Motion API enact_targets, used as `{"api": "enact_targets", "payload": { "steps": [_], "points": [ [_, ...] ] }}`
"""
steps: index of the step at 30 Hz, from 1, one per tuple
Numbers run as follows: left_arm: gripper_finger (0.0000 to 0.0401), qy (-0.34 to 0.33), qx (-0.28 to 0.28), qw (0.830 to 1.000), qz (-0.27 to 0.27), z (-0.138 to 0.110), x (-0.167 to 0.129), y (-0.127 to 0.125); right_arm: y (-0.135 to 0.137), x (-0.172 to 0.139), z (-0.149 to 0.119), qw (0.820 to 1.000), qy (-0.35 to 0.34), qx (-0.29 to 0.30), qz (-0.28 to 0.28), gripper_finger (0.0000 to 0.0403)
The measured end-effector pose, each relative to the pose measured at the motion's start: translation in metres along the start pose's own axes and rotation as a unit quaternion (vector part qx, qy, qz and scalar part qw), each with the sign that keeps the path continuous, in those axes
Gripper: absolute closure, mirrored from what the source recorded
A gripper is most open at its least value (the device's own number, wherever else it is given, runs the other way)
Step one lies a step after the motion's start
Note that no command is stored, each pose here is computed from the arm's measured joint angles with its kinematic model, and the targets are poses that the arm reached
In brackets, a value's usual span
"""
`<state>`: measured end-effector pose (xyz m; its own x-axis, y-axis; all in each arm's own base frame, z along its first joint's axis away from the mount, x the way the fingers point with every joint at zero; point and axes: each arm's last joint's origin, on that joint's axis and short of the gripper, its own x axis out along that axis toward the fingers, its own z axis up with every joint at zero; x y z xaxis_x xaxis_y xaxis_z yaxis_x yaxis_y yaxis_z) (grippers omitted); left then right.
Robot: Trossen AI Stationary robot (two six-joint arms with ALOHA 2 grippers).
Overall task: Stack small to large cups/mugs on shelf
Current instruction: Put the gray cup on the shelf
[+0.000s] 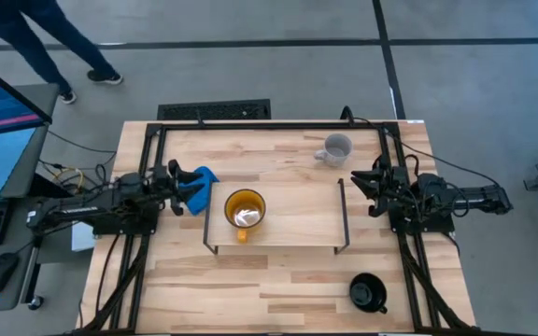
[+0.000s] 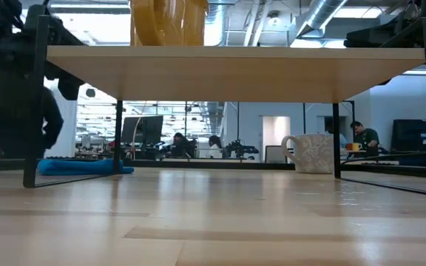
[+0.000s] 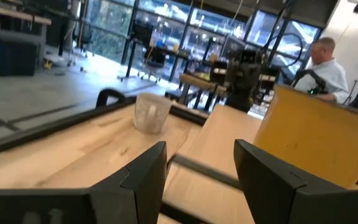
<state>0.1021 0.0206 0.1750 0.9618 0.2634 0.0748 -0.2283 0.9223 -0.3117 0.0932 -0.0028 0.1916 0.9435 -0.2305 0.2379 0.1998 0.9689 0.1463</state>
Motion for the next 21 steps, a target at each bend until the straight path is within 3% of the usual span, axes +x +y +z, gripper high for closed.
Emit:
{"api": "enact_targets", "payload": {
  "steps": [9,18,21],
  "points": [
    [0.0222,0.000,-0.029,0.999,0.016,-0.0010,0.0000,0.0012,-0.0001,0.0000,0.0000,0.990,0.000,0.141,-0.001,0.0296],
    [0.0222,-0.002,-0.029,0.999,0.028,-0.0014,0.0000,0.0021,-0.0029,-0.0001,0.0002,0.998,-0.006,0.050,-0.047,0.0296],
    [0.0222,-0.002,-0.029,0.999,0.028,-0.0014,0.0000,0.0021,-0.0069,-0.0008,0.0006,0.992,-0.015,0.049,-0.116,0.0296]
  ]
}}
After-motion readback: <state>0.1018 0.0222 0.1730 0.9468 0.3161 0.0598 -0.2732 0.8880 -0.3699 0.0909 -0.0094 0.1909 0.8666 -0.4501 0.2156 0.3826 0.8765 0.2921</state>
